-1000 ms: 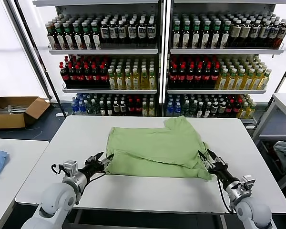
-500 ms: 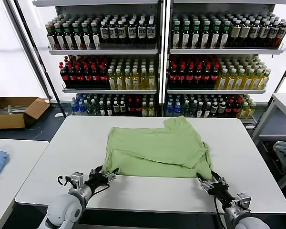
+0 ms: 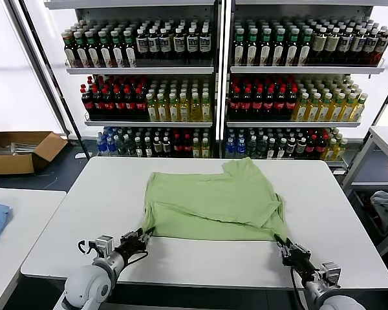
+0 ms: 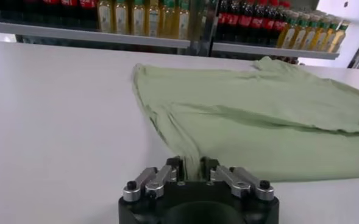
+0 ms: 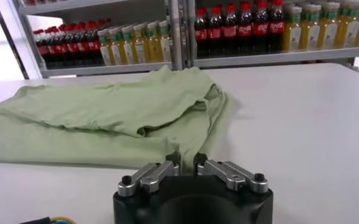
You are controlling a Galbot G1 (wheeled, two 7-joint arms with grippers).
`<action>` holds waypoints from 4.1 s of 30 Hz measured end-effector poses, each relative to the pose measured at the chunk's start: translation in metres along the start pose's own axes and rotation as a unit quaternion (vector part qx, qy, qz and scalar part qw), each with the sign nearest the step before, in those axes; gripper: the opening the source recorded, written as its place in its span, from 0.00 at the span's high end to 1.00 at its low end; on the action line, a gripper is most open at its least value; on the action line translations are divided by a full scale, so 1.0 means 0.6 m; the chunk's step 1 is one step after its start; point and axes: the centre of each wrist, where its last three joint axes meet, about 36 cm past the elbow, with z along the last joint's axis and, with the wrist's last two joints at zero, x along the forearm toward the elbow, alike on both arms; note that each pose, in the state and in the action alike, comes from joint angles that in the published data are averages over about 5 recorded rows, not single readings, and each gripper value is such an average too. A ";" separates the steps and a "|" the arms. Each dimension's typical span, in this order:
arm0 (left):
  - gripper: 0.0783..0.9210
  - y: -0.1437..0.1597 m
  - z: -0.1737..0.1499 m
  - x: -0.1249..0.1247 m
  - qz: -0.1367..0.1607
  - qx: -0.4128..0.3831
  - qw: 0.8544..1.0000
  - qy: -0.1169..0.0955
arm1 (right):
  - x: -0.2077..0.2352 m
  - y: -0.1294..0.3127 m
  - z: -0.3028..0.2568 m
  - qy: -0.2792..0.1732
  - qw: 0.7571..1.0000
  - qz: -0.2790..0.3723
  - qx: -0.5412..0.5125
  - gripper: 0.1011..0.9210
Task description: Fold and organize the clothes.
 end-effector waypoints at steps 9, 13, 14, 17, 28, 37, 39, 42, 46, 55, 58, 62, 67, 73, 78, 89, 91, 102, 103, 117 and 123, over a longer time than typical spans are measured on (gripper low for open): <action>0.99 -0.009 0.018 0.057 -0.015 0.001 1.000 0.008 | 0.072 0.022 0.007 0.010 1.000 -0.006 0.005 0.97; 0.99 -0.020 0.031 0.102 -0.022 -0.003 1.000 0.012 | 0.117 0.032 0.014 0.020 1.000 -0.006 0.008 0.97; 0.99 -0.024 0.035 0.114 -0.023 -0.004 1.000 0.014 | 0.128 0.035 0.016 0.023 1.000 -0.006 0.009 0.97; 0.99 -0.035 0.045 0.148 -0.029 -0.008 0.999 0.018 | 0.155 0.041 0.019 0.032 0.999 -0.005 0.009 0.95; 0.70 -0.051 0.033 0.226 -0.046 -0.041 0.998 0.008 | 0.199 0.014 -0.007 0.014 1.000 0.003 0.008 0.60; 0.39 -0.029 0.004 0.227 -0.047 -0.066 0.997 -0.010 | 0.155 -0.040 -0.078 -0.041 0.999 -0.008 0.011 0.29; 0.33 -0.020 -0.003 0.217 -0.043 -0.072 0.996 -0.012 | 0.131 -0.054 -0.094 -0.049 0.999 -0.015 0.014 0.22; 0.23 -0.004 -0.016 0.199 -0.034 -0.080 0.996 -0.014 | 0.086 -0.076 -0.114 -0.057 0.998 -0.026 0.017 0.14; 0.13 0.023 -0.038 0.163 -0.019 -0.084 0.996 -0.017 | 0.012 -0.102 -0.138 -0.061 0.997 -0.042 0.018 0.12; 0.12 0.082 -0.088 0.059 0.002 -0.076 0.997 -0.017 | -0.158 -0.130 -0.183 -0.041 0.996 -0.079 0.021 0.12; 0.12 0.097 -0.101 0.025 0.004 -0.073 0.997 -0.014 | -0.207 -0.135 -0.195 -0.029 0.996 -0.084 0.023 0.12; 0.12 0.113 -0.117 -0.018 0.006 -0.070 0.997 -0.008 | -0.267 -0.138 -0.211 -0.013 0.996 -0.088 0.026 0.12; 0.12 0.125 -0.136 -0.064 0.008 -0.067 0.998 -0.001 | -0.335 -0.136 -0.225 0.005 0.995 -0.091 0.030 0.12; 0.12 0.132 -0.154 -0.105 0.007 -0.064 0.998 0.002 | -0.394 -0.118 -0.227 0.028 0.995 -0.091 0.033 0.12; 0.12 0.131 -0.159 -0.134 0.008 -0.060 0.998 0.007 | -0.429 -0.097 -0.231 0.044 0.994 -0.095 0.036 0.12; 0.26 0.120 -0.147 -0.172 0.016 -0.062 0.998 0.020 | -0.470 -0.058 -0.227 0.080 0.989 -0.110 0.049 0.30; 0.33 0.120 -0.146 -0.177 0.016 -0.062 0.998 0.020 | -0.472 -0.055 -0.226 0.084 0.989 -0.111 0.050 0.37; 0.69 0.110 -0.138 -0.190 0.029 -0.066 0.997 0.029 | -0.474 -0.039 -0.224 0.089 0.989 -0.110 0.035 0.76; 0.73 0.110 -0.137 -0.190 0.031 -0.067 0.997 0.029 | -0.473 -0.038 -0.224 0.088 0.990 -0.109 0.033 0.79; 0.99 0.113 -0.143 -0.175 0.033 -0.067 0.997 0.005 | -0.414 -0.030 -0.242 0.035 0.992 -0.119 -0.017 0.99; 0.99 0.110 -0.152 -0.149 0.033 -0.063 0.997 -0.016 | -0.360 -0.031 -0.249 0.002 0.991 -0.126 -0.039 0.99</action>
